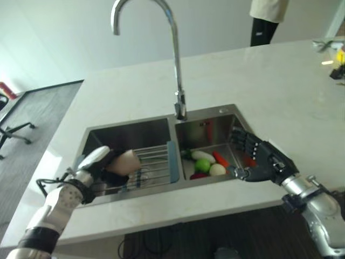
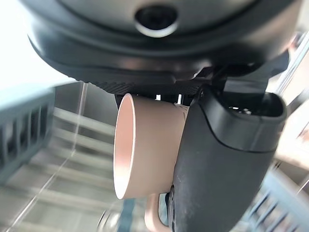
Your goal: Place the dishes in the dishwasher.
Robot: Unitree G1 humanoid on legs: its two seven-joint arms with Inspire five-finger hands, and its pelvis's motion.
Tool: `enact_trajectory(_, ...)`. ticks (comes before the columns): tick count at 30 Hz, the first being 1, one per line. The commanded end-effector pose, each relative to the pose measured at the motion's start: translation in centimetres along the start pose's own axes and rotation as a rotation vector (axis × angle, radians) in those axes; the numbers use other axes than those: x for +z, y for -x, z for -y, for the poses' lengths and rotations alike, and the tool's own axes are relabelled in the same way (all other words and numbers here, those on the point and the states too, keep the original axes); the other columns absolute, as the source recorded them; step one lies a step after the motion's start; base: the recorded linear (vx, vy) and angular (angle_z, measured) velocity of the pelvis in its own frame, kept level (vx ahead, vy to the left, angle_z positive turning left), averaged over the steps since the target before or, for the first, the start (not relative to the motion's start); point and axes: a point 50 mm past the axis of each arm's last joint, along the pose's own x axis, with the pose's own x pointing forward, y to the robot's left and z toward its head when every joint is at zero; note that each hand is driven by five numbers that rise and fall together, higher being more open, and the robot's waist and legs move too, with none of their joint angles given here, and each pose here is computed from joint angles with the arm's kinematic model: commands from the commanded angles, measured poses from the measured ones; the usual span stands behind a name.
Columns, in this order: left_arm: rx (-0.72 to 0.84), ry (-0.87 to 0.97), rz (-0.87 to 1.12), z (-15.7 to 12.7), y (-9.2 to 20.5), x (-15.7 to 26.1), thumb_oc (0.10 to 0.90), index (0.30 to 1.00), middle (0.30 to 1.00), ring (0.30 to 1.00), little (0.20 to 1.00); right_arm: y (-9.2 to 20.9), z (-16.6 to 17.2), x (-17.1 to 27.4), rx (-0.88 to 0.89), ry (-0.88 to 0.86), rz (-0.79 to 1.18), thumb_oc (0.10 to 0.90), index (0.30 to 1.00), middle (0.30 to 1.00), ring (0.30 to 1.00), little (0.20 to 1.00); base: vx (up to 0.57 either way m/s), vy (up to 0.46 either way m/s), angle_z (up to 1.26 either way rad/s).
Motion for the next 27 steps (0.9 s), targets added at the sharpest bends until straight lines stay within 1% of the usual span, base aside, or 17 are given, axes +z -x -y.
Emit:
enact_trajectory(1,0.467,0.080,0.263,-8.1,1.0,4.0,0.400,0.300,0.300,0.300,0.300,-0.4,1.4,4.6,-0.093,0.072,0.262,0.800,0.900,0.900,0.900,0.900,0.01,-0.054,0.20)
enact_trajectory(4,0.571,0.102,0.355,-9.1,2.8,5.2,0.400,0.300,0.300,0.300,0.300,-0.1,1.4,4.8,-0.116,0.067,0.278,0.800,0.900,0.900,0.900,0.900,0.00,-0.035,0.24)
enact_trajectory(5,0.583,0.108,0.366,-9.2,3.0,5.3,0.400,0.300,0.300,0.300,0.300,-0.1,1.4,4.8,-0.117,0.066,0.280,0.800,0.900,0.900,0.900,0.900,0.00,-0.053,0.19)
enact_trajectory(7,0.654,0.141,0.447,-9.5,4.6,6.2,0.400,0.300,0.300,0.300,0.300,0.3,1.4,4.9,-0.135,0.064,0.292,0.800,0.900,0.900,0.900,0.900,0.01,-0.071,0.21)
enact_trajectory(8,0.730,0.150,0.512,-9.9,6.0,6.9,0.400,0.300,0.300,0.300,0.300,0.6,1.4,5.1,-0.154,0.057,0.308,0.800,0.900,0.900,0.900,0.900,0.02,-0.093,0.23)
enact_trajectory(9,0.768,0.164,0.541,-10.1,6.7,7.2,0.400,0.300,0.300,0.300,0.300,0.8,1.4,5.2,-0.165,0.055,0.318,0.800,0.900,0.900,0.900,0.900,0.04,-0.147,0.27)
enact_trajectory(10,0.860,0.219,0.618,-10.4,8.4,7.7,0.400,0.300,0.300,0.300,0.300,1.3,1.5,5.5,-0.189,0.046,0.344,0.800,0.900,0.900,0.900,0.900,0.04,-0.139,0.41)
enact_trajectory(11,0.914,0.233,0.657,-10.3,9.3,8.0,0.400,0.300,0.300,0.300,0.300,1.5,1.5,5.6,-0.207,0.041,0.359,0.800,0.900,0.900,0.900,0.900,0.08,-0.201,0.33)
enact_trajectory(12,1.016,0.261,0.704,-10.1,11.0,8.3,0.400,0.300,0.300,0.300,0.300,2.0,1.3,5.8,-0.239,0.032,0.384,0.800,0.900,0.900,0.900,0.900,0.04,-0.142,0.29)
enact_trajectory(13,1.028,0.264,0.708,-10.1,11.2,8.3,0.400,0.300,0.300,0.300,0.300,2.1,1.3,5.9,-0.242,0.031,0.388,0.800,0.900,0.900,0.900,0.900,0.07,-0.168,0.19)
enact_trajectory(14,1.103,0.302,0.735,-9.9,12.5,8.3,0.400,0.300,0.300,0.300,0.300,2.6,1.3,6.1,-0.260,0.020,0.419,0.800,0.900,0.900,0.900,0.900,0.04,-0.115,0.26)
enact_trajectory(17,1.206,0.348,0.765,-9.1,14.1,8.6,0.400,0.300,0.300,0.300,0.300,3.3,1.0,6.8,-0.277,0.005,0.473,0.800,0.900,0.900,0.900,0.900,0.04,-0.108,0.20)
enact_trajectory(21,1.278,0.368,0.801,-8.2,14.5,9.6,0.400,0.300,0.300,0.300,0.300,3.5,0.9,7.8,-0.312,0.032,0.530,0.800,0.900,0.900,0.900,0.900,-0.05,-0.051,0.22)
enact_trajectory(23,1.281,0.368,0.808,-8.2,14.5,9.7,0.400,0.300,0.300,0.300,0.300,3.5,1.0,7.9,-0.323,0.036,0.534,0.800,0.900,0.900,0.900,0.900,-0.14,0.009,0.42)
enact_trajectory(24,1.281,0.405,0.864,-8.3,14.1,10.1,0.400,0.300,0.300,0.300,0.300,3.5,1.5,8.2,-0.405,0.069,0.552,0.800,0.900,0.900,0.900,0.900,-0.24,0.095,0.80)
enact_trajectory(25,1.272,0.467,0.909,-8.6,13.6,10.3,0.400,0.300,0.300,0.300,0.300,3.5,2.1,8.6,-0.453,0.087,0.571,0.800,0.900,0.900,0.900,0.900,-0.29,0.130,2.09)
enact_trajectory(27,1.266,0.510,0.943,-8.9,13.1,10.4,0.400,0.300,0.300,0.300,0.300,3.3,2.5,9.0,-0.481,0.096,0.597,0.800,0.900,0.900,0.900,0.900,-0.18,0.154,3.11)
